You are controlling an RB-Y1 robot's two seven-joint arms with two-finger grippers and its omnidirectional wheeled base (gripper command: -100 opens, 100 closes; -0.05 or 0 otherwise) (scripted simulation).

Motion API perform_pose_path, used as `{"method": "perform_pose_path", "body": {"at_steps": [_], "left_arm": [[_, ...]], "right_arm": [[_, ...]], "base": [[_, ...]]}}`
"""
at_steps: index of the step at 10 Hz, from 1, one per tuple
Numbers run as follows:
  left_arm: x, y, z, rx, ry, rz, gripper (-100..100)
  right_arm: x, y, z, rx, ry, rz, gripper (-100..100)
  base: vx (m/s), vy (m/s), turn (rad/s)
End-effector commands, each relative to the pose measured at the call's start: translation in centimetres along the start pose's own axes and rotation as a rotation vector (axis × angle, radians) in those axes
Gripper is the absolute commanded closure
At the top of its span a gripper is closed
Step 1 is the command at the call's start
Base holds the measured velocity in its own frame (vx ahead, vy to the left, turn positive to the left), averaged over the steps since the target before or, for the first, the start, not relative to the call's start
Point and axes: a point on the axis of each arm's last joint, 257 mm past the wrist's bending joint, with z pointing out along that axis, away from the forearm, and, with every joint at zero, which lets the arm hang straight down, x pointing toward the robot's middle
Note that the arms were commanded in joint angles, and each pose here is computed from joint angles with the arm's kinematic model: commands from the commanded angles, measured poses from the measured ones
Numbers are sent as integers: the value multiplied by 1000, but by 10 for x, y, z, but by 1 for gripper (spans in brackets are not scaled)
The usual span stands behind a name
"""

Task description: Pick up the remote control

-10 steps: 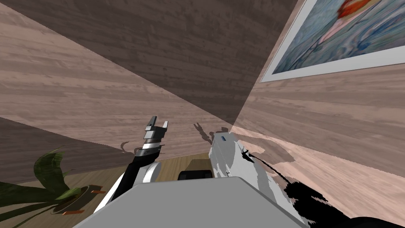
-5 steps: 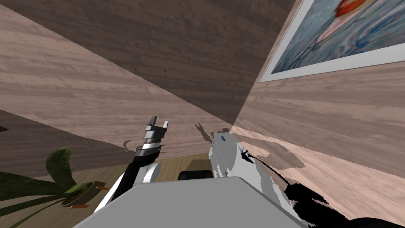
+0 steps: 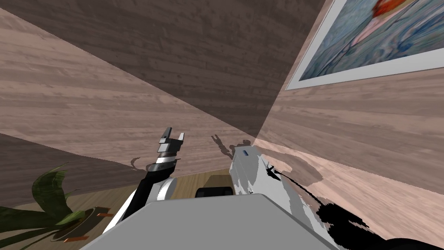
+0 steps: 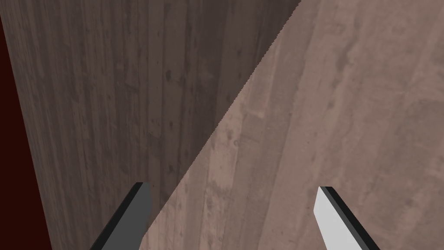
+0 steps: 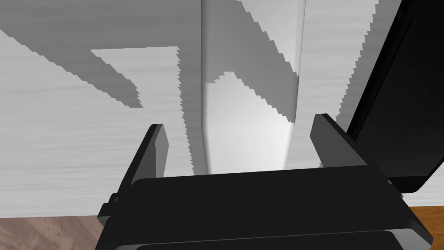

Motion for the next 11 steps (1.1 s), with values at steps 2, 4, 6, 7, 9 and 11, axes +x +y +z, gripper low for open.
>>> {"method": "perform_pose_path", "body": {"at_steps": [2,4,6,7,9,11], "left_arm": [[0,0,0,0,0,0,0],[0,0,0,0,0,0,0],[0,0,0,0,0,0,0],[0,0,0,0,0,0,0],[0,0,0,0,0,0,0],[0,0,0,0,0,0,0]], "right_arm": [[13,8,3,-3,6,-11,-100],[21,14,5,-3,6,-20,-100],[29,20,6,-1,8,-28,-100],[27,22,9,10,-11,-37,-100],[36,29,10,13,-5,-44,-100],[44,35,10,17,-2,-52,-100]], "base": [[41,34,-36],[49,44,-41],[52,40,-43],[55,37,-43],[49,38,-39],[38,45,-46]]}}
